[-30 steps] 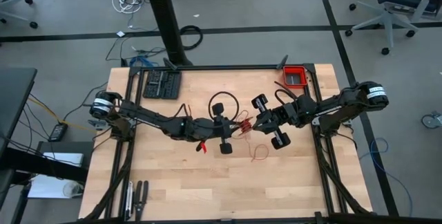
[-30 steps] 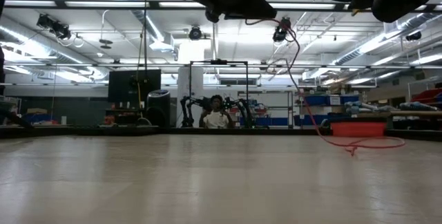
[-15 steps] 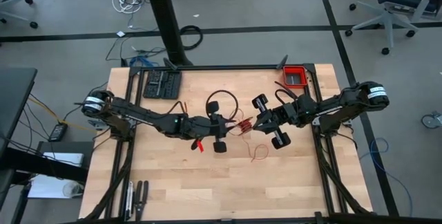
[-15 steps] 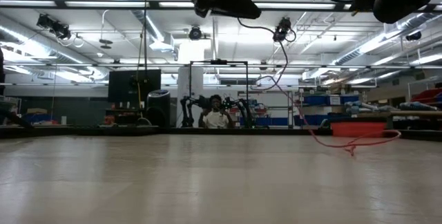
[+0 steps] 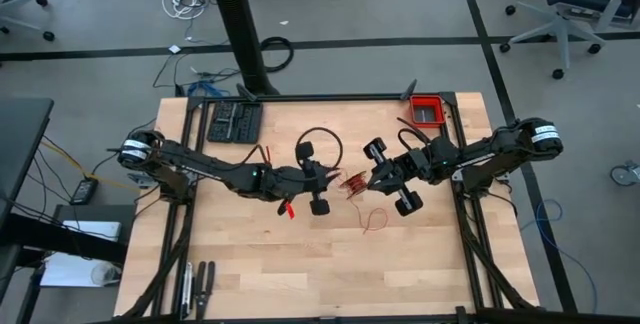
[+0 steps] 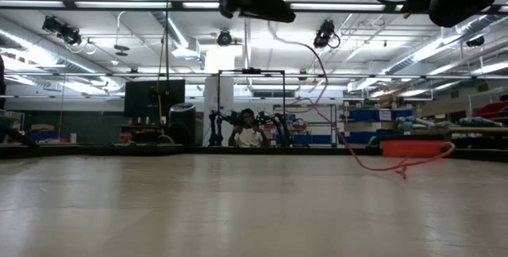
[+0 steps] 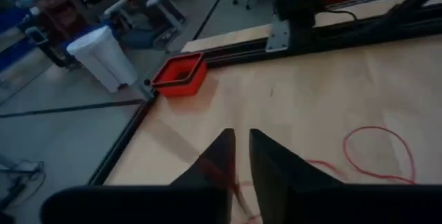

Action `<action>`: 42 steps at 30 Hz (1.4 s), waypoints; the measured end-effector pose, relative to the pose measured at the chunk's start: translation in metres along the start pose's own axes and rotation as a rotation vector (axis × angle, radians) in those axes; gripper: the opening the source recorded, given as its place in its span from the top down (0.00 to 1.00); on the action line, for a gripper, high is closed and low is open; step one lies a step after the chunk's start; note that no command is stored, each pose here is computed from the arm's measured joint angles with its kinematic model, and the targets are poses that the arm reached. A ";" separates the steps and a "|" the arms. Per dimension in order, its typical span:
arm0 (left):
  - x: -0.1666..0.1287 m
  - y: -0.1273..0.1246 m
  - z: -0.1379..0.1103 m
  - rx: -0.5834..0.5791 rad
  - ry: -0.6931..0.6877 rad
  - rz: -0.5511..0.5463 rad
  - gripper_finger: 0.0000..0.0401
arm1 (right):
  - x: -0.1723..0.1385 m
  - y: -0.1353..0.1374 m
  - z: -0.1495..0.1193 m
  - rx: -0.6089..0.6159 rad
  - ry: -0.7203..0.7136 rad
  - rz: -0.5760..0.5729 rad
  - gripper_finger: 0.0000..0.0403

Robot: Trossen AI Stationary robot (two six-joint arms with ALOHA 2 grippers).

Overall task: Coil cords
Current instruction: Coil the red wire on the black spool

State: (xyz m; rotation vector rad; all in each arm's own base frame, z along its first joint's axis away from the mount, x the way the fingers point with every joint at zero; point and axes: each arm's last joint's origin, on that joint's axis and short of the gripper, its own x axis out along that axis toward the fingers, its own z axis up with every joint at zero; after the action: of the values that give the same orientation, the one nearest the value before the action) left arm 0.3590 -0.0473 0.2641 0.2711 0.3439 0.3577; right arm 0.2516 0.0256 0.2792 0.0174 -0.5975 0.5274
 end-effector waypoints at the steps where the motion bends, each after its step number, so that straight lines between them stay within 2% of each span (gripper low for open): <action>1: 0.001 0.002 0.001 0.000 0.001 0.006 0.90 | 0.001 0.001 -0.002 0.031 0.005 0.004 0.99; 4: 0.003 0.007 0.011 0.023 -0.022 -0.003 0.98 | 0.002 0.004 -0.006 0.102 0.017 0.005 0.99; 6: 0.004 0.011 0.016 0.019 -0.038 -0.021 0.99 | 0.002 0.004 -0.011 0.147 0.056 0.006 0.99; 11: 0.003 0.010 0.018 0.062 0.044 -0.061 1.00 | -0.003 0.003 0.000 0.115 0.047 -0.018 0.99; 14: 0.001 0.007 0.013 0.069 0.099 -0.075 1.00 | -0.014 -0.001 0.006 0.095 0.085 -0.101 0.99; 20: -0.003 0.001 0.006 0.069 0.165 -0.108 1.00 | -0.036 -0.002 0.010 0.062 0.248 -0.328 0.99; 27: -0.007 -0.009 0.006 0.083 0.165 -0.254 1.00 | -0.051 0.002 0.018 0.071 0.414 -0.472 0.99; 35: -0.015 -0.004 0.012 0.101 0.156 -0.278 1.00 | -0.064 0.007 0.011 0.166 0.587 -0.523 0.99; 42: -0.014 0.002 0.017 0.095 0.144 -0.202 1.00 | -0.057 0.011 0.016 0.191 0.511 -0.483 0.99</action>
State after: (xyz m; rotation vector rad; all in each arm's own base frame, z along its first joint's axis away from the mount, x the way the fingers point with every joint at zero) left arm 0.3529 -0.0543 0.2837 0.3021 0.5261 0.1621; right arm 0.1978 0.0058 0.2600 0.1978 -0.0312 0.1036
